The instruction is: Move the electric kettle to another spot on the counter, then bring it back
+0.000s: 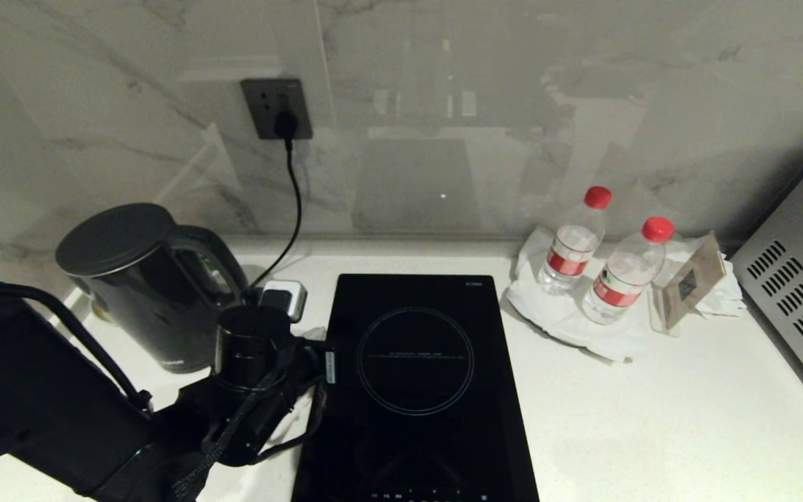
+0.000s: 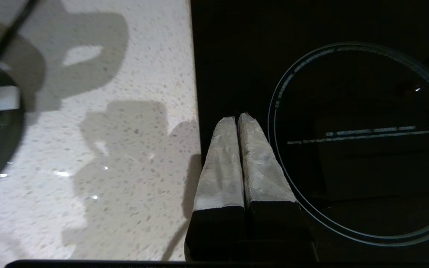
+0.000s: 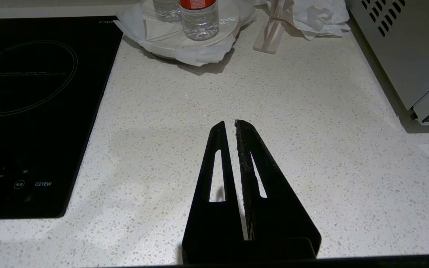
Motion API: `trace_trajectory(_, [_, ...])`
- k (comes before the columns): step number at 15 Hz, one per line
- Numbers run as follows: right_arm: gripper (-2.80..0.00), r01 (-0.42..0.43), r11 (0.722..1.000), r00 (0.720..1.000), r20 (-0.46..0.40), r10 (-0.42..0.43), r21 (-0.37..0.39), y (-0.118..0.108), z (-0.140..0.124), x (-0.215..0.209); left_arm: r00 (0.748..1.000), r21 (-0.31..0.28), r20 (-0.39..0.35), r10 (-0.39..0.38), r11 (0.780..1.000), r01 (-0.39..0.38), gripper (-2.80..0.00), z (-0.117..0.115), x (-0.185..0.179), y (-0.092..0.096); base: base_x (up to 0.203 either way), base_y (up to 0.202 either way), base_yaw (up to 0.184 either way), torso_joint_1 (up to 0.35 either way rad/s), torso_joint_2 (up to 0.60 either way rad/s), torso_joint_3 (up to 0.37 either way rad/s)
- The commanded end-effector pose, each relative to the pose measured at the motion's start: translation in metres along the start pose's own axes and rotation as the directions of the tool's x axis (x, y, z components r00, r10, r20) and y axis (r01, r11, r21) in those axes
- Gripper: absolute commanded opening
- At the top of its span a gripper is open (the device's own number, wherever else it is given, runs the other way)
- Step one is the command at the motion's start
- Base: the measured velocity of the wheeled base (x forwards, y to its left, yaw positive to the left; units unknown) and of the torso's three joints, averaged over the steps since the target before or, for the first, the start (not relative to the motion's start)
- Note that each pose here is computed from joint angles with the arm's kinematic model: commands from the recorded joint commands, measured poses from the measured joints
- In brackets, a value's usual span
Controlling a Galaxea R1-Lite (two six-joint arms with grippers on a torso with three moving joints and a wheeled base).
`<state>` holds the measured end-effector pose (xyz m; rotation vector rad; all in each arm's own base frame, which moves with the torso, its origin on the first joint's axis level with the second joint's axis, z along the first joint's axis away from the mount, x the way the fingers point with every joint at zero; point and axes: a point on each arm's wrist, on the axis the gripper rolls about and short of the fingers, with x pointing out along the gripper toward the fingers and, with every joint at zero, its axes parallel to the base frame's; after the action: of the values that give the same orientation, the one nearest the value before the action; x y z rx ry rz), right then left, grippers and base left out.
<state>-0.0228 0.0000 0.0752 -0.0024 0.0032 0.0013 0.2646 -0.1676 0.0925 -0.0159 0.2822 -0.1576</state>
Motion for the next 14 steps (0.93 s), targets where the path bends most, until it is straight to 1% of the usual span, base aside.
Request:
trace_trajectory(1, [-2.80,0.000,1.000,1.000,0.001,0.000,-0.001,0.000,0.000,0.000,0.999,0.018,-0.045,0.022,1.000,-0.022,-2.80,-0.018,0.021,-0.002,0.000,0.000,0.000,0.000,0.00,0.000])
trace_trajectory(2, [-2.80,0.000,1.000,1.000,0.000,0.000,-0.001,0.000,0.000,0.000,0.998,0.020,-0.047,0.036,0.999,-0.035,-2.80,-0.020,0.028,0.001,0.000,0.000,0.000,0.000,0.00,0.000])
trace_trajectory(3, [-2.80,0.000,1.000,1.000,0.000,0.000,-0.001,0.000,0.000,0.000,0.997,0.026,-0.047,0.056,0.998,-0.055,-1.88,-0.020,0.034,0.006,0.000,0.000,0.000,0.000,0.00,0.000])
trace_trajectory(4, [-2.80,0.000,1.000,1.000,0.000,0.000,-0.001,0.000,0.000,0.000,0.997,0.028,-0.034,0.069,0.997,-0.068,0.00,-0.016,0.038,0.010,0.000,0.000,0.000,0.000,0.00,0.000])
trace_trajectory(9, [-2.80,0.000,1.000,1.000,0.000,0.000,-0.001,0.000,0.000,0.000,0.994,-0.004,0.022,0.109,0.994,-0.109,0.00,0.000,0.052,0.023,0.000,0.000,0.000,0.000,0.00,0.000])
trace_trajectory(11, [-2.80,0.000,1.000,1.000,0.000,0.000,-0.001,0.000,0.000,0.000,0.994,-0.003,0.024,0.110,0.994,-0.110,0.00,0.001,0.052,0.023,0.000,0.000,0.000,0.000,0.00,0.000])
trace_trajectory(14, [-2.80,0.000,1.000,1.000,0.000,0.000,-0.001,0.000,0.000,0.000,0.989,0.003,0.021,0.144,0.990,-0.144,0.00,0.001,0.056,0.036,0.000,0.000,0.000,0.000,0.00,0.000])
